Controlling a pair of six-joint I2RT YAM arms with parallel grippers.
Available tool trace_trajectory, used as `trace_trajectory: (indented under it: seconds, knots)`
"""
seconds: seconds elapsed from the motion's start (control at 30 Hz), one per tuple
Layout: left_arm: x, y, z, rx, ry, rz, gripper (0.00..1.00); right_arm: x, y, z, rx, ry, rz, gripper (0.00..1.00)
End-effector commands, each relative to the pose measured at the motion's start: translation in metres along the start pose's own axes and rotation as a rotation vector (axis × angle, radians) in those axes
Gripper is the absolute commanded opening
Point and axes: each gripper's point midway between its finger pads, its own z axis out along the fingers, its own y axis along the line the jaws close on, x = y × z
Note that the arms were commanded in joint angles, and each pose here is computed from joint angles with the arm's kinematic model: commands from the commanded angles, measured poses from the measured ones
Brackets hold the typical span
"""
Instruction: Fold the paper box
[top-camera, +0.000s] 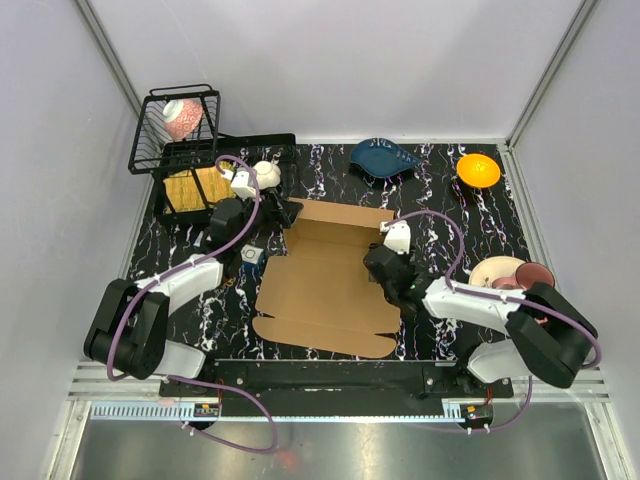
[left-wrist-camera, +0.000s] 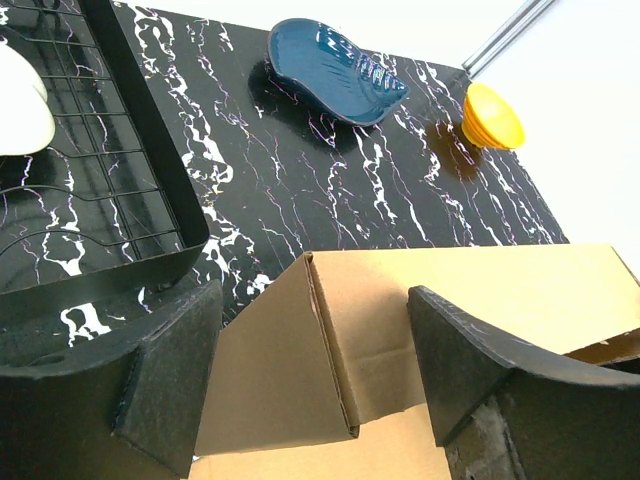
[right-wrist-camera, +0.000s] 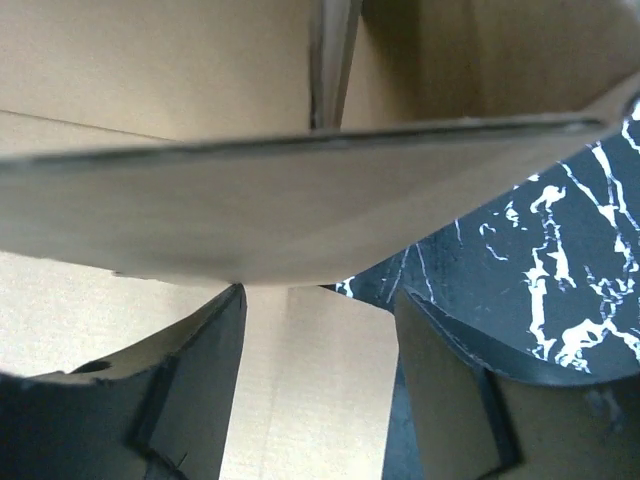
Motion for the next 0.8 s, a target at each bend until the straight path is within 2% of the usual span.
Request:
trace_trajectory:
  seconds: [0.0,0.23,0.4,0.67,0.7,0.77]
  knots:
    - [0.004,0.008,0.001,-0.033,0.006,0.002,0.77,-0.028,0.004,-0.023,-0.042,-0.009,0.044,0.70]
    - [0.002,0.009,0.001,-0.042,-0.008,-0.004,0.76,-0.052,-0.005,-0.033,-0.030,-0.084,0.069,0.75]
    - [0.004,0.009,0.000,-0.040,-0.003,0.002,0.76,-0.043,0.000,-0.018,0.016,-0.053,0.016,0.73]
    - [0.005,0.006,-0.001,-0.027,0.008,0.015,0.75,-0.040,-0.002,-0.001,0.068,-0.071,0.010,0.55]
    - [0.006,0.006,-0.001,-0.026,0.010,0.015,0.75,-0.043,-0.008,0.001,0.101,-0.089,0.014,0.50]
    - [0.006,0.005,-0.001,-0.020,0.011,0.013,0.74,-0.049,-0.008,0.006,0.119,-0.130,0.048,0.50]
